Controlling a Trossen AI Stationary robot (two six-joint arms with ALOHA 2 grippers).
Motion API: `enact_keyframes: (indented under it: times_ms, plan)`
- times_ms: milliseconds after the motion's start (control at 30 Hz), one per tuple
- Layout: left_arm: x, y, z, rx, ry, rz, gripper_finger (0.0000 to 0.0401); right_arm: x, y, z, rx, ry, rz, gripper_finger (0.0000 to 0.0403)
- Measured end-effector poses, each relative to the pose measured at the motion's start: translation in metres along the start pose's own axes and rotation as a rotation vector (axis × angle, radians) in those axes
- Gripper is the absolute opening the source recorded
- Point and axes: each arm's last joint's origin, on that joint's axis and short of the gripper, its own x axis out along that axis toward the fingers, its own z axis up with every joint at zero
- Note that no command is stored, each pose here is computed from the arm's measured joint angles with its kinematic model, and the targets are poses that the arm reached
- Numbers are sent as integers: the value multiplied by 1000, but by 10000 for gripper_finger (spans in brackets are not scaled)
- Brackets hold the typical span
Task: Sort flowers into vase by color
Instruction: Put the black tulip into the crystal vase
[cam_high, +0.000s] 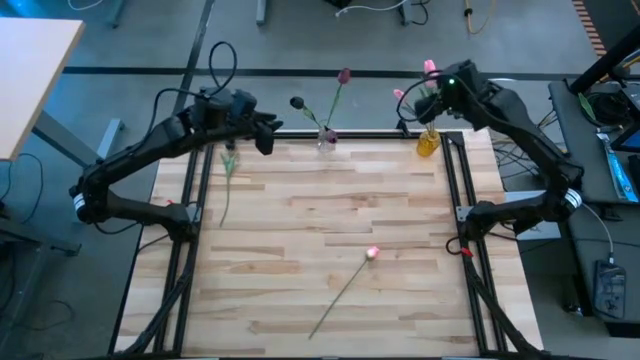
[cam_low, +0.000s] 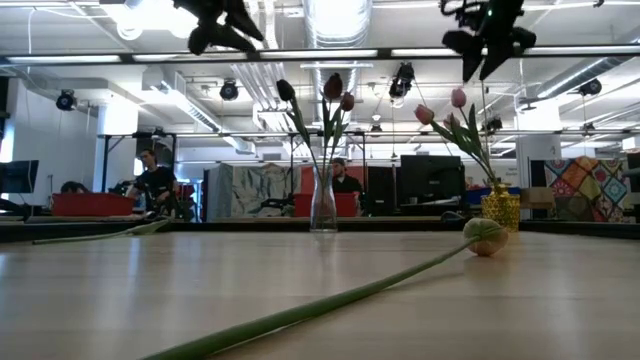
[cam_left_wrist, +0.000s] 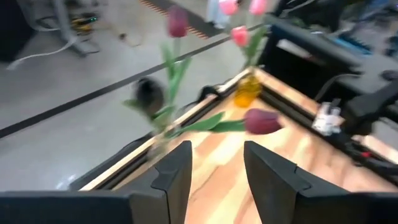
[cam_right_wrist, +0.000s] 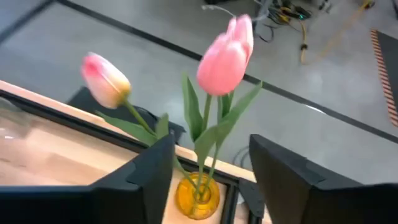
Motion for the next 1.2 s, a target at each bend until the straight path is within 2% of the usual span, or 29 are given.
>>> enact_keyframes:
  times_ms: [133, 300, 367, 467, 567, 733, 867, 1067, 1200]
  plan:
    - [-11, 5, -5, -63, 37, 108, 115, -21, -3, 9, -12, -65, 24, 133]
    - [-11, 17, -25, -137, 230, 241, 87, -33, -7, 15, -39, -99, 50, 26]
    - [-6, 25, -35, -152, 354, 294, 71, -35, -7, 15, -39, -103, 70, 17]
    - [6, 40, -48, -189, 559, 274, 34, -35, -6, 15, -37, -101, 86, 14]
    - [21, 58, -55, -200, 642, 313, 6, -34, -6, 15, -40, -100, 92, 10]
    - [41, 96, -67, -277, 734, 448, 22, -34, -5, 15, -42, -100, 95, 9]
    - [49, 123, -90, -328, 870, 525, 41, -34, -4, 15, -32, -99, 99, 9]
    - [58, 158, -125, -397, 950, 578, 101, -34, -4, 15, -31, -100, 101, 9]
    - [66, 173, -136, -422, 958, 592, 147, -34, -4, 15, -31, -100, 101, 9]
